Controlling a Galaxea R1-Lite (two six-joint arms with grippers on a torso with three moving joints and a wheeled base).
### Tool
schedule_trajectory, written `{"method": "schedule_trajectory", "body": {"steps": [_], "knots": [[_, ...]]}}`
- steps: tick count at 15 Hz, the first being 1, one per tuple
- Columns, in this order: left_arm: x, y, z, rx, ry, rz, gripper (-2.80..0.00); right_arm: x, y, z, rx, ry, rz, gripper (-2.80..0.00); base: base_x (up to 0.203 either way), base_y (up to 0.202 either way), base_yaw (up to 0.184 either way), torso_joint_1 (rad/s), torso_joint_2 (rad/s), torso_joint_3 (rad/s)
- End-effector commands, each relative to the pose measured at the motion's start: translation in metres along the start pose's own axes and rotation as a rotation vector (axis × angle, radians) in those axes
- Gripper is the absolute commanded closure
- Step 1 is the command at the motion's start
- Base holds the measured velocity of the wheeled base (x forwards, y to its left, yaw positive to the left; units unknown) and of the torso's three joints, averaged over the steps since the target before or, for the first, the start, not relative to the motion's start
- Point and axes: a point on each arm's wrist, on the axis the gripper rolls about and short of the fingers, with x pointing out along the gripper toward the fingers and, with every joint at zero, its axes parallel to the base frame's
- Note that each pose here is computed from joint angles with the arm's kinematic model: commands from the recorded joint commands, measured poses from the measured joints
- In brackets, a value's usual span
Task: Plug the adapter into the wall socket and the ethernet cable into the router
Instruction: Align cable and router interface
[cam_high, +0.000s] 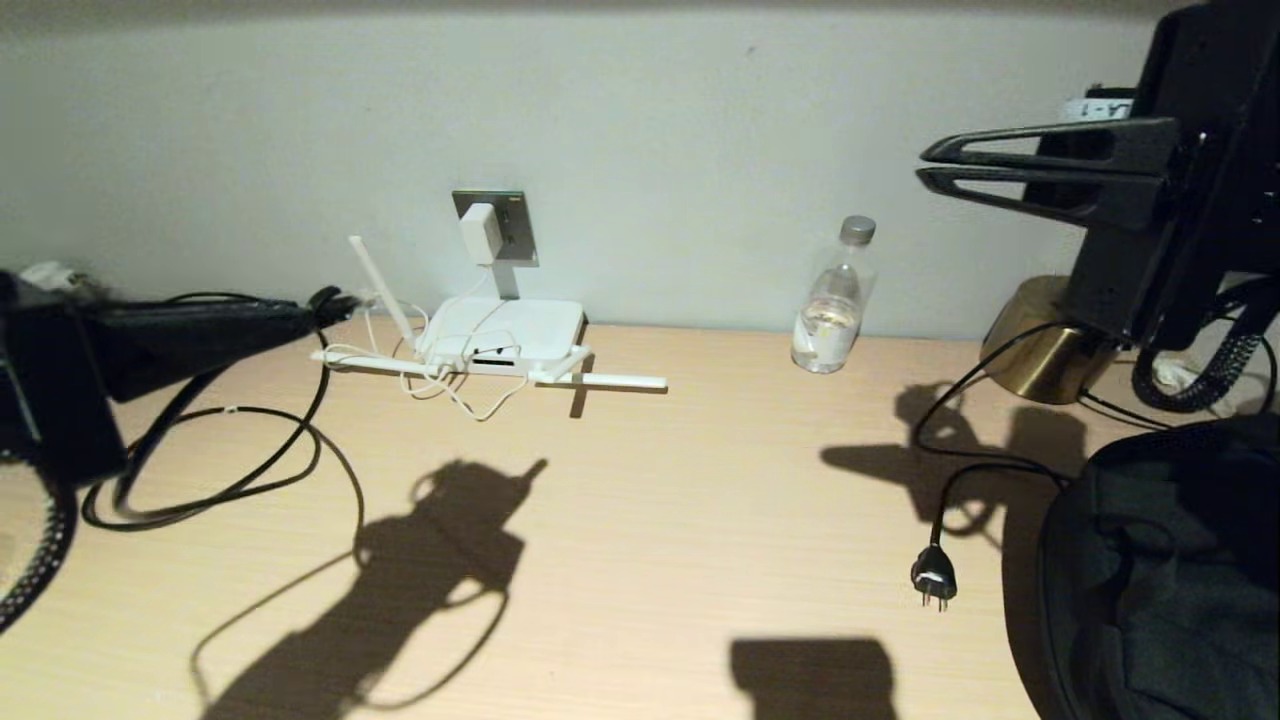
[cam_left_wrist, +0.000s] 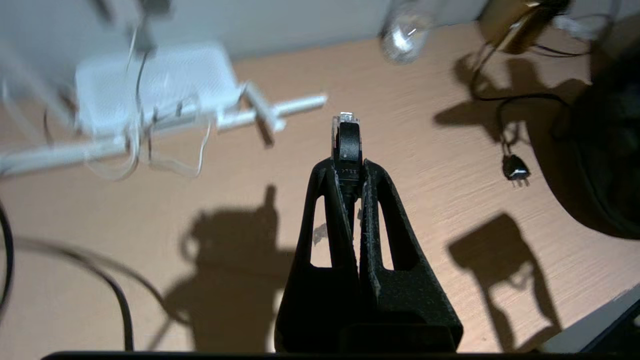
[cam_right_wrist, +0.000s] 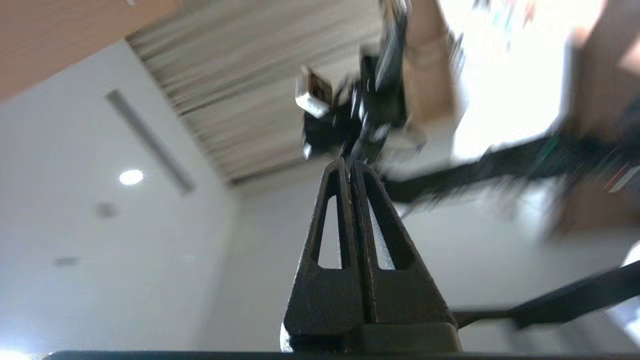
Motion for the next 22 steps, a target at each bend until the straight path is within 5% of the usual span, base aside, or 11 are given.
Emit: {"method": "schedule_trajectory", "body": {"steps": [1, 5, 9, 13, 16, 18, 22], "knots": [[0.001, 0.001, -0.005, -0.034, 0.044, 0.021, 0.0, -0.025, 0.01, -0.002, -0.089, -0.086, 0.021, 0.0, 0.0, 0.0, 0.0, 0.0, 0.0, 0.0], [0.015, 0.0, -0.017, -0.03, 0.111, 0.012, 0.0, -0.079, 0.017, -0.02, -0.247, -0.321, 0.028, 0.0, 0.0, 0.0, 0.0, 0.0, 0.0, 0.0], [0.016, 0.0, -0.027, -0.012, 0.15, 0.027, 0.0, -0.11, -0.041, -0.063, -0.524, -0.458, -0.105, 0.0, 0.0, 0.0, 0.0, 0.0, 0.0, 0.0], [0.024, 0.0, -0.027, 0.048, 0.163, 0.024, 0.0, -0.13, -0.103, -0.105, -0.995, -0.617, -0.371, 0.0, 0.0, 0.0, 0.0, 0.0, 0.0, 0.0], [0.024, -0.001, -0.023, 0.047, 0.148, -0.002, 0.0, -0.136, -0.114, -0.114, -1.237, -0.873, -0.763, 0.0, 0.0, 0.0, 0.0, 0.0, 0.0, 0.0], [0.023, 0.0, -0.024, 0.043, 0.147, 0.012, 0.0, -0.138, -0.13, -0.132, -1.299, -0.919, -0.961, 0.0, 0.0, 0.0, 0.0, 0.0, 0.0, 0.0], [0.017, 0.002, -0.026, 0.034, 0.138, 0.077, 0.0, -0.142, -0.187, -0.149, -1.188, -0.856, -1.247, 0.0, 0.0, 0.0, 0.0, 0.0, 0.0, 0.0]]}}
